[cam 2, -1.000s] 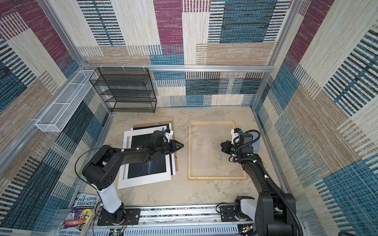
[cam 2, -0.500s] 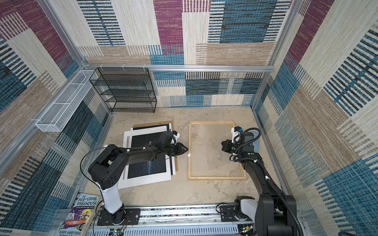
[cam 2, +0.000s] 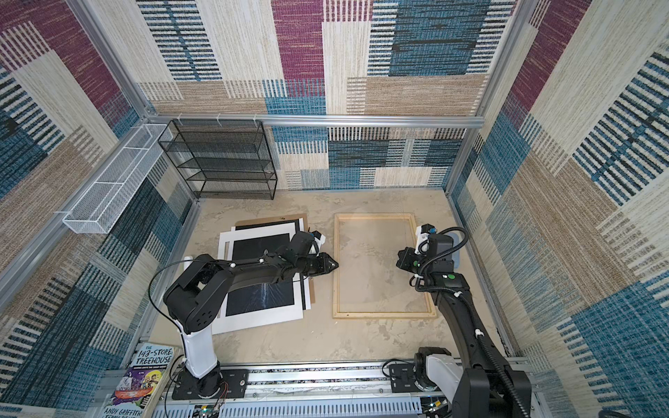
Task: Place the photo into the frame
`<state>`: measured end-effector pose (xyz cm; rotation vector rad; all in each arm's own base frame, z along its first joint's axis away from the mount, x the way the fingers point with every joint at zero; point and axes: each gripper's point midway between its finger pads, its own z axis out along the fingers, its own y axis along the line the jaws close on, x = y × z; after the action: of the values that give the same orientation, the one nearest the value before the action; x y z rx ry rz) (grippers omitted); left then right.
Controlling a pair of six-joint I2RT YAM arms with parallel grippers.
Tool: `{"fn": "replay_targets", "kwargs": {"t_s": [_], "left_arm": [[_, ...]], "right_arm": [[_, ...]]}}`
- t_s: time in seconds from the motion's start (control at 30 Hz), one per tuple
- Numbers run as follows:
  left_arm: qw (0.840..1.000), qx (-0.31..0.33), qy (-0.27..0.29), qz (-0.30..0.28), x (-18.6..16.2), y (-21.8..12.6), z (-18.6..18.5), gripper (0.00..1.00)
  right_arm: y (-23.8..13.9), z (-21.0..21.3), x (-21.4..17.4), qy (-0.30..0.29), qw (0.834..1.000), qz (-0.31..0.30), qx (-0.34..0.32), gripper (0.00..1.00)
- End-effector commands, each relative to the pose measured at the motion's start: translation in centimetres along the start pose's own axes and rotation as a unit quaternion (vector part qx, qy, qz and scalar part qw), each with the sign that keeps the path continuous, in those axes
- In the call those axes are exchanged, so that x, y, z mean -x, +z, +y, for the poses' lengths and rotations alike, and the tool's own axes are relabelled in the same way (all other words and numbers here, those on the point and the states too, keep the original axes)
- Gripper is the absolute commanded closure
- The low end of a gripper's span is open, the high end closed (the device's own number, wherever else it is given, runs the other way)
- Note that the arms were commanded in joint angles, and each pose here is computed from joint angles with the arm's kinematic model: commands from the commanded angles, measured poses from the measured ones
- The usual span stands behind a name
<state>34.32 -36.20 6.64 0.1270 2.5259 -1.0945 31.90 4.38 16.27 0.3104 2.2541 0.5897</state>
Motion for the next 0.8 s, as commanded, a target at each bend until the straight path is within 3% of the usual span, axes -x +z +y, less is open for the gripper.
{"fn": "replay_targets", "kwargs": {"t_s": [0.0, 0.77], "left_arm": [[0.998, -0.059, 0.033, 0.007, 0.3, 0.1, -3.0, 0.68], [0.997, -0.053, 0.045, 0.025, -1.0, 1.2, -3.8, 0.69]], "right_arm": [[0.0, 0.8, -0.2, 0.012, 1.0, 0.012, 0.018, 0.96], [-1.2, 0.6, 0.2, -0.004, 1.0, 0.025, -0.013, 0.93]]}}
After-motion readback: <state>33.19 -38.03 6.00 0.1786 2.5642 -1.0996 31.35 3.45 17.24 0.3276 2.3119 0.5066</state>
